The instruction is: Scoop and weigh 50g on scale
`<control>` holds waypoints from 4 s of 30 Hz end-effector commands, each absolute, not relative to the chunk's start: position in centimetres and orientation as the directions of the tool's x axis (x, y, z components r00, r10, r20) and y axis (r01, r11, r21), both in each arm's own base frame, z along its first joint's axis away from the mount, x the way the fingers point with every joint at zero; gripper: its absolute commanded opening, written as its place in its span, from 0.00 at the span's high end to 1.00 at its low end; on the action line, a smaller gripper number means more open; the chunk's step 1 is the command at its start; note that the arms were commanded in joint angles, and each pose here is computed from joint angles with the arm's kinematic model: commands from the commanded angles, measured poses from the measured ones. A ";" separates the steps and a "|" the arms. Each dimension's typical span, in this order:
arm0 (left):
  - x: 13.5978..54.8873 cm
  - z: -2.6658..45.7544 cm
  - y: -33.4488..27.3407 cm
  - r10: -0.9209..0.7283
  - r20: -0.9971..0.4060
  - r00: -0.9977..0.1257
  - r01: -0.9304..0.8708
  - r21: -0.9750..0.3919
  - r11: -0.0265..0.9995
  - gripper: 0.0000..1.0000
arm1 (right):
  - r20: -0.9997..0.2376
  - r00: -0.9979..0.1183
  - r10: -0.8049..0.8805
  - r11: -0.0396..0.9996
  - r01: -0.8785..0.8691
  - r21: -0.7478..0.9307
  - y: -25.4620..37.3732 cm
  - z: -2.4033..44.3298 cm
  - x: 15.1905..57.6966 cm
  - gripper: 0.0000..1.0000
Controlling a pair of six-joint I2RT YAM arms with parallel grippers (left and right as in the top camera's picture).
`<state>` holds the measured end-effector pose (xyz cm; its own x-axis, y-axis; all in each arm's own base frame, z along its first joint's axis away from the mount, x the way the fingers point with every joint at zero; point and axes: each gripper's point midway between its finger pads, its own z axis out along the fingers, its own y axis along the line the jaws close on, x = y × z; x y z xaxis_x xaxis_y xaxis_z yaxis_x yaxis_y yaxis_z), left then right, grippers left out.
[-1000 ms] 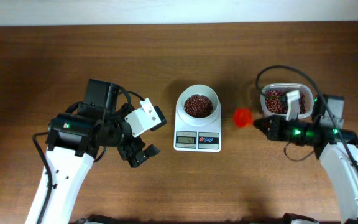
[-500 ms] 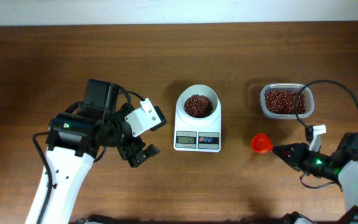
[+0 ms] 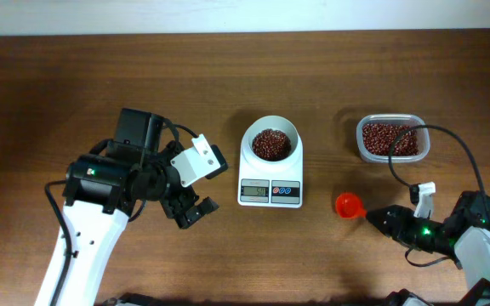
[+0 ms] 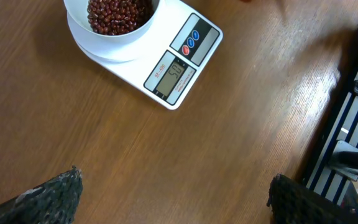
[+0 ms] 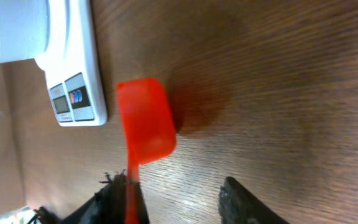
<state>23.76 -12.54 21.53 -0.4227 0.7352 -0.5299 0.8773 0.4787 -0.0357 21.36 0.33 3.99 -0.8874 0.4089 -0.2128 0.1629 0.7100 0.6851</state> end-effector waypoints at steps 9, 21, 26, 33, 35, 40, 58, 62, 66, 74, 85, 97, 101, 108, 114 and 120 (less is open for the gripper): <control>23.9 22.1 -12.7 0.735 -0.547 -0.401 0.885 -0.024 0.464 0.01 | 0.060 -0.714 0.698 0.531 0.572 0.625 -1.4 2.5 20.9 0.41; 23.9 22.1 -12.7 0.735 -0.547 -0.401 0.885 -0.024 0.464 0.01 | -0.267 -0.600 0.754 0.648 0.616 0.447 -10.5 8.4 26.6 0.01; 23.9 22.1 -12.7 0.735 -0.547 -0.401 0.885 -0.024 0.464 0.01 | -0.486 -0.573 0.660 0.710 0.263 0.653 -7.7 21.2 30.7 0.01; 23.9 22.1 -12.7 0.735 -0.547 -0.401 0.885 -0.024 0.464 0.01 | -0.494 -0.556 0.669 0.672 0.168 0.721 -5.7 24.7 30.2 0.01; 23.9 22.1 -12.7 0.735 -0.547 -0.401 0.885 -0.024 0.464 0.01 | -0.465 -0.568 0.679 0.660 0.195 0.726 -6.0 23.7 30.5 0.01; 23.9 22.1 -12.7 0.735 -0.547 -0.401 0.885 -0.024 0.464 0.01 | -0.435 -0.599 0.672 0.632 0.158 0.759 -4.9 23.8 30.6 0.01; 23.9 22.1 -12.7 0.735 -0.547 -0.401 0.885 -0.024 0.464 0.01 | -0.755 -0.549 0.358 0.891 -0.041 0.452 1.5 26.6 33.9 0.01; 23.9 22.1 -12.7 0.735 -0.547 -0.401 0.885 -0.024 0.464 0.01 | -0.786 -0.523 0.331 0.912 -0.037 0.409 1.4 27.6 31.0 0.01; 23.9 22.1 -12.7 0.735 -0.547 -0.401 0.885 -0.024 0.464 0.01 | -0.820 -0.472 0.324 0.918 -0.051 0.393 1.7 27.0 28.2 0.01; 23.9 22.1 -12.7 0.735 -0.547 -0.401 0.885 -0.024 0.464 0.01 | -0.959 -0.117 0.259 0.935 -0.220 0.279 3.2 26.7 24.0 0.01; 23.9 22.1 -12.7 0.735 -0.547 -0.401 0.885 -0.024 0.464 0.01 | -0.969 0.053 0.243 0.942 -0.252 0.222 3.6 26.7 21.5 0.01; 23.9 22.1 -12.7 0.735 -0.547 -0.401 0.885 -0.024 0.464 0.01 | -0.964 0.062 0.259 0.960 -0.129 0.249 2.0 21.3 24.0 0.01; 23.9 22.1 -12.7 0.735 -0.547 -0.401 0.885 -0.024 0.464 0.01 | -0.987 0.064 0.145 0.984 -0.117 0.136 1.9 20.7 24.2 0.01; 23.9 22.1 -12.7 0.735 -0.547 -0.401 0.885 -0.024 0.464 0.01 | -0.995 0.011 0.100 0.989 -0.108 0.098 1.9 18.7 24.4 0.01; 23.9 22.1 -12.7 0.735 -0.547 -0.401 0.885 -0.024 0.464 0.01 | -0.999 0.012 0.050 0.993 -0.108 0.048 1.9 17.9 24.6 0.01; 23.9 22.1 -12.7 0.735 -0.547 -0.401 0.885 -0.024 0.464 0.01 | -0.997 -0.063 -0.055 0.991 -0.125 -0.047 2.4 15.8 24.5 0.01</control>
<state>23.77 -12.55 21.55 -0.4223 0.7350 -0.5305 0.8774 0.4785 -0.0354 24.53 2.21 16.00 -0.0624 -0.0352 -0.9974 -0.1222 0.9921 -0.0274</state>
